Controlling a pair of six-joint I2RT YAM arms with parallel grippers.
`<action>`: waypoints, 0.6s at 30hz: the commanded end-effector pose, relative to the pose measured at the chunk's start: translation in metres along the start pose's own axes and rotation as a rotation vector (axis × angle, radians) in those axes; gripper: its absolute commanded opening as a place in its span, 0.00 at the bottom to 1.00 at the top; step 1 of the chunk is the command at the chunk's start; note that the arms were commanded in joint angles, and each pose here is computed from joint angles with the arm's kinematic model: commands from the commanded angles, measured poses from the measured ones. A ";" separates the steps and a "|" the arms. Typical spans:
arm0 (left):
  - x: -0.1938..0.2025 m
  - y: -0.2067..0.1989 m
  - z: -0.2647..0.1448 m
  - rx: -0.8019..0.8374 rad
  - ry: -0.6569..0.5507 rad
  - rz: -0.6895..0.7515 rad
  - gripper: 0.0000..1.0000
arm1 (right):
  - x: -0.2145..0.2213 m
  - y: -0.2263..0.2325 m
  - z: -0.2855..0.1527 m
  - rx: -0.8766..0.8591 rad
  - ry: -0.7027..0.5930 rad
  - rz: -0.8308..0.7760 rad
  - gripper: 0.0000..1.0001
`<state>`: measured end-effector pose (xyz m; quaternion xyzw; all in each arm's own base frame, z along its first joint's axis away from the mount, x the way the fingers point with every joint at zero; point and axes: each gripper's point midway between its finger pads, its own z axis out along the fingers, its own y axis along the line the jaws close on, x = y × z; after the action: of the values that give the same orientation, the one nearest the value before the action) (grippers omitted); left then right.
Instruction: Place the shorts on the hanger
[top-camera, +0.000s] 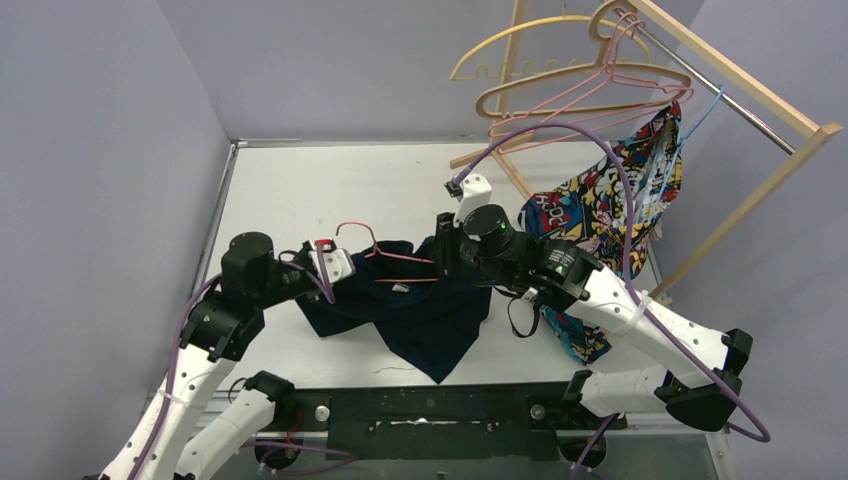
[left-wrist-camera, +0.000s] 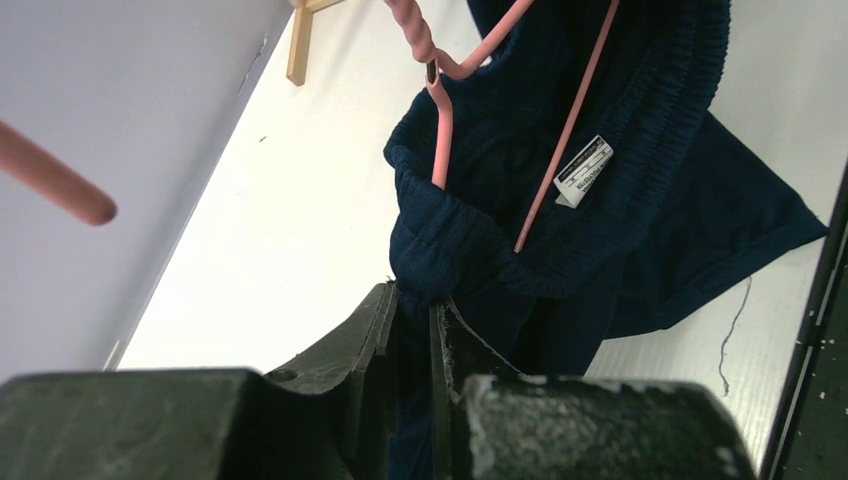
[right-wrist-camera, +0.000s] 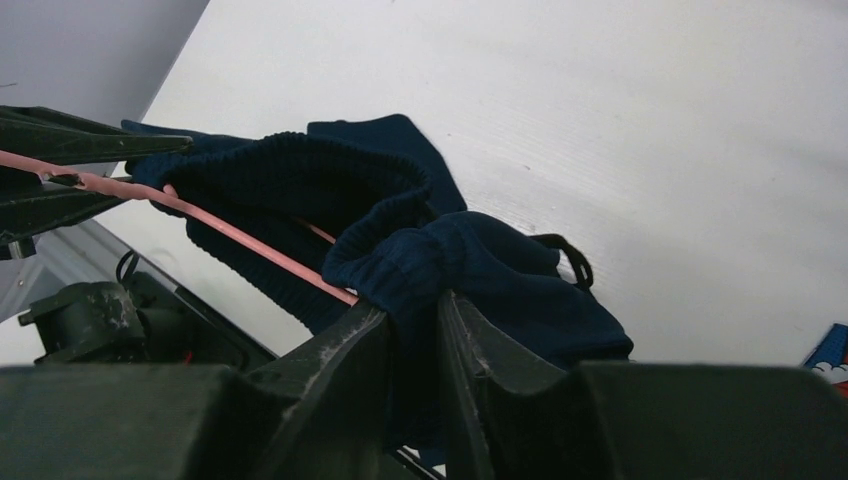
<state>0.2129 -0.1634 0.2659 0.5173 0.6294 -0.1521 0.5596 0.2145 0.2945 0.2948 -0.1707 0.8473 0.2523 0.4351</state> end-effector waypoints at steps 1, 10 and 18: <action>-0.032 -0.003 -0.006 0.028 -0.120 0.032 0.00 | -0.034 0.028 -0.019 -0.152 -0.106 -0.002 0.32; -0.040 -0.012 -0.009 0.077 -0.152 0.021 0.00 | -0.054 0.070 -0.020 -0.368 -0.169 -0.100 0.49; -0.054 -0.014 -0.014 0.103 -0.182 0.011 0.00 | -0.072 0.100 -0.024 -0.517 -0.254 -0.167 0.50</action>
<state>0.1931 -0.1754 0.2646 0.5290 0.6181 -0.2089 0.5426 0.1947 0.3493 0.3411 -0.2817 0.7536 0.3831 0.4539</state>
